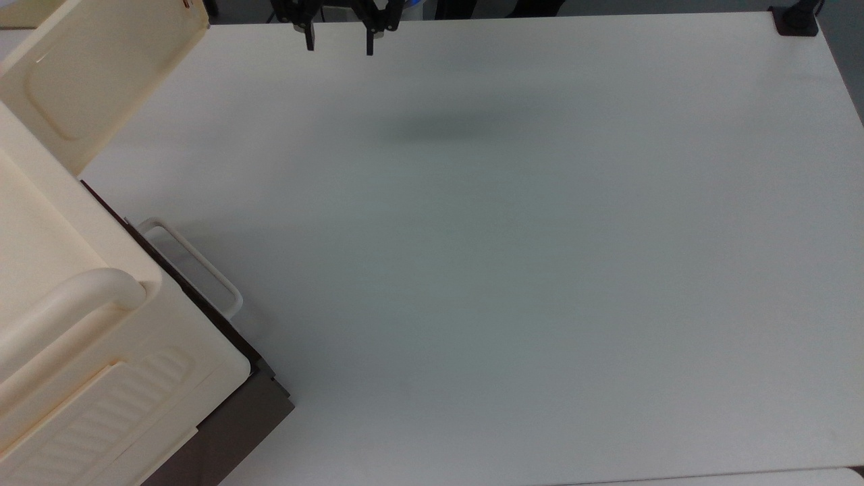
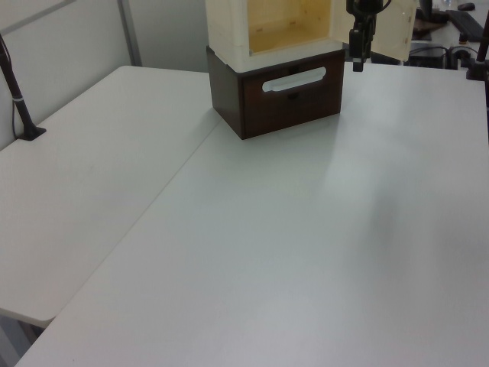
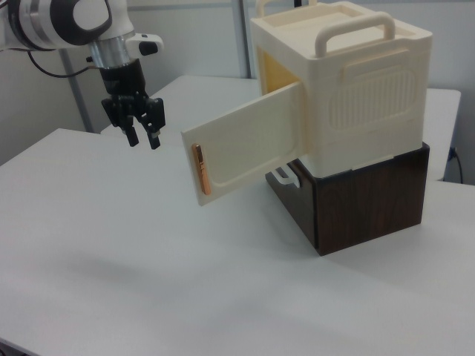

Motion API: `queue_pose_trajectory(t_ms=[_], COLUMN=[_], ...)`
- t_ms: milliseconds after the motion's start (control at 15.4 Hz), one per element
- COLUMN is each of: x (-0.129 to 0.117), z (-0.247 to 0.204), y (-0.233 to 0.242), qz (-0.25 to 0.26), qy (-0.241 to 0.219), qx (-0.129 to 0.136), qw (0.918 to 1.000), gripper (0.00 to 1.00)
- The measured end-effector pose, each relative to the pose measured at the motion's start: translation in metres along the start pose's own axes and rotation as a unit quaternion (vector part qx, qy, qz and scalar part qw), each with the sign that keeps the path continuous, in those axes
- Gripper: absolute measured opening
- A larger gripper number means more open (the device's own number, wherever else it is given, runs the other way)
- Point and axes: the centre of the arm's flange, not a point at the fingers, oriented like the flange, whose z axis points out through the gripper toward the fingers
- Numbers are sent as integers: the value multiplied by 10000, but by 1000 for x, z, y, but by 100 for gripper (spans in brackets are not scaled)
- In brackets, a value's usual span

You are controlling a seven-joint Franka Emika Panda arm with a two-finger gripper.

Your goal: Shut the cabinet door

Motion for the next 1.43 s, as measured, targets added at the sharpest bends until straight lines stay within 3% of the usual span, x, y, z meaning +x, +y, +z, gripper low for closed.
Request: queue_pose_trajectory(t_ms=[390, 974, 1428], x=[0, -9, -36], z=[-13, -76, -114], y=[3, 59, 128], qz=[27, 523, 943], qy=[133, 791, 1170], qx=[7, 12, -29], qw=[9999, 9955, 9886], gripper=[2, 1, 1])
